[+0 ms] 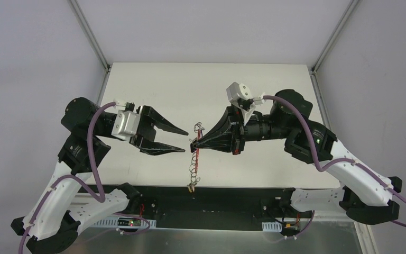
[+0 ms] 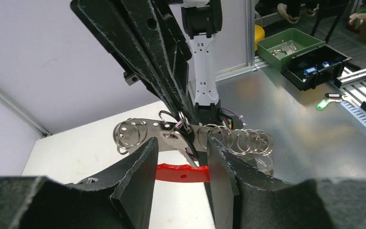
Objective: Put the keys on the keyring
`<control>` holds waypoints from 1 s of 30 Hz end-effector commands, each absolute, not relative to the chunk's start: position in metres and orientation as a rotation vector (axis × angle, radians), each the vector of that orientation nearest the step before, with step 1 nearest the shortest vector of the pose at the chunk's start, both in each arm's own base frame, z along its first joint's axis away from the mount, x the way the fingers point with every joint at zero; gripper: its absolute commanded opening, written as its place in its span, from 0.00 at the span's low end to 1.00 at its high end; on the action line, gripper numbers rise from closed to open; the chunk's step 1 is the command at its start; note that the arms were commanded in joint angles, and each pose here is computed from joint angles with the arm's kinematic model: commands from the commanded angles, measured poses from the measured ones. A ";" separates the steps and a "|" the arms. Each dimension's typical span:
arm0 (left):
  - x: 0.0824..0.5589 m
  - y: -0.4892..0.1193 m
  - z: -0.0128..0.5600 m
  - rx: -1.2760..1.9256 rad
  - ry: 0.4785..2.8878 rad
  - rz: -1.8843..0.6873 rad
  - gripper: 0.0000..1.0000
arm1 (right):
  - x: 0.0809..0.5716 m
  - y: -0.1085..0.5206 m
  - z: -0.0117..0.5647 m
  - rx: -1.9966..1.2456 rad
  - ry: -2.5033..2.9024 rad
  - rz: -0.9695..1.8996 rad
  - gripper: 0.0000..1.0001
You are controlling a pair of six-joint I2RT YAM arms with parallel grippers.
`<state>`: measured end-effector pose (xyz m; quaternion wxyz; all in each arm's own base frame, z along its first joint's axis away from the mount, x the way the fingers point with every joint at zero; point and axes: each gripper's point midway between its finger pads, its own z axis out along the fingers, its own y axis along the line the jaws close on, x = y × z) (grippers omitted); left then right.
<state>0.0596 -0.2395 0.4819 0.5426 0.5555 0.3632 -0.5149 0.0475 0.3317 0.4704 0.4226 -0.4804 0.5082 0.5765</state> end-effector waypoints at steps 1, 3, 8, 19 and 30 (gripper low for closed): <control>0.039 -0.234 0.493 1.383 0.683 -1.206 0.41 | 0.037 0.329 0.501 -1.191 1.192 1.507 0.00; 0.037 -0.233 0.494 1.381 0.662 -1.199 0.41 | 0.037 0.330 0.502 -1.188 1.189 1.512 0.00; 0.034 -0.232 0.494 1.378 0.640 -1.203 0.39 | 0.036 0.333 0.502 -1.198 1.197 1.530 0.00; 0.037 -0.234 0.492 1.384 0.637 -1.207 0.36 | 0.033 0.337 0.505 -1.218 1.197 1.568 0.00; 0.039 -0.236 0.492 1.381 0.636 -1.205 0.37 | 0.032 0.341 0.504 -1.235 1.199 1.578 0.00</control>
